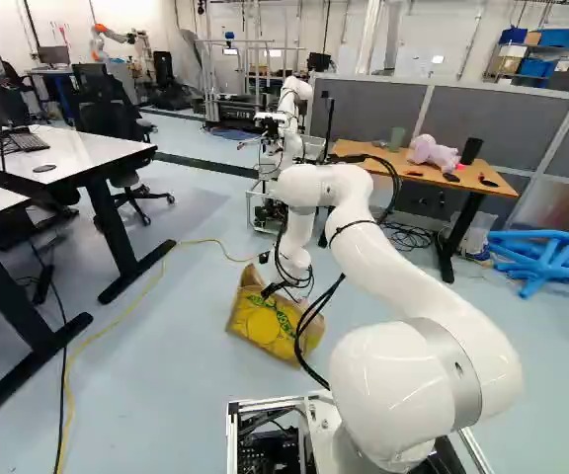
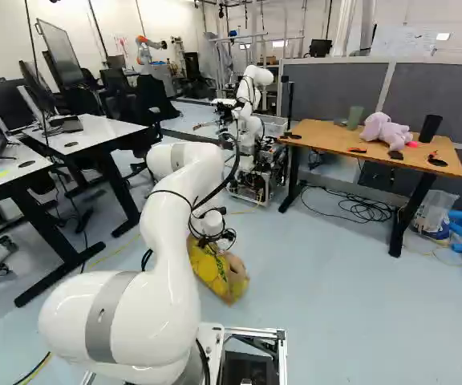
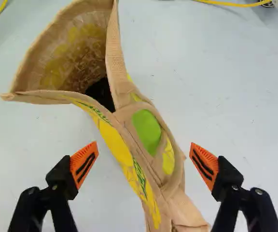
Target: Pick up the bag on the ground and place it on the table
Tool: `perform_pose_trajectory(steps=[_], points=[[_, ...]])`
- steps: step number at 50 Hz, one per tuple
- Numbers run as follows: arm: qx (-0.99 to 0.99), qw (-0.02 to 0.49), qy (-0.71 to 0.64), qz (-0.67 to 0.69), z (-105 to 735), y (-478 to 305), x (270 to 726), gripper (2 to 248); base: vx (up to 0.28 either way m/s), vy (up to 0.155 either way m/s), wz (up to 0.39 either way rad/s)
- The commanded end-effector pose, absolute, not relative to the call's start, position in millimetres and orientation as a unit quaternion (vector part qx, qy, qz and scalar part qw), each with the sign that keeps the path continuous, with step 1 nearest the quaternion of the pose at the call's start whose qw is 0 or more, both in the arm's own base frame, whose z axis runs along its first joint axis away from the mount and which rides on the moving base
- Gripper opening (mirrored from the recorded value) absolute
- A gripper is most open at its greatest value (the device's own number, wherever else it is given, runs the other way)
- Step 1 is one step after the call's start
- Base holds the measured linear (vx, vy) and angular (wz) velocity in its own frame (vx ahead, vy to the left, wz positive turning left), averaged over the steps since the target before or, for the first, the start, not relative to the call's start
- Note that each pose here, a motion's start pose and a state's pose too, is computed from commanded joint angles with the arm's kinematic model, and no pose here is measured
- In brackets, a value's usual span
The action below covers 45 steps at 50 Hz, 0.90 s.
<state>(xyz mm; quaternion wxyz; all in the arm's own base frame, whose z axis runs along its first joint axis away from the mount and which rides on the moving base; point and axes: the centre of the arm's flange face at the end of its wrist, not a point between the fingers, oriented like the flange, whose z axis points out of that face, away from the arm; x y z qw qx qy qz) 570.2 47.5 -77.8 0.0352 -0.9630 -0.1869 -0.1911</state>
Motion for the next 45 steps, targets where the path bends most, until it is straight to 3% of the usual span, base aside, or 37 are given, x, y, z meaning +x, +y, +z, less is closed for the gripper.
perform_pose_trajectory(steps=[45], points=[[-0.902, -0.005, -0.389, -0.189, -145.6, 47.4, 570.3, 247, 0.0, 0.0, 0.0]])
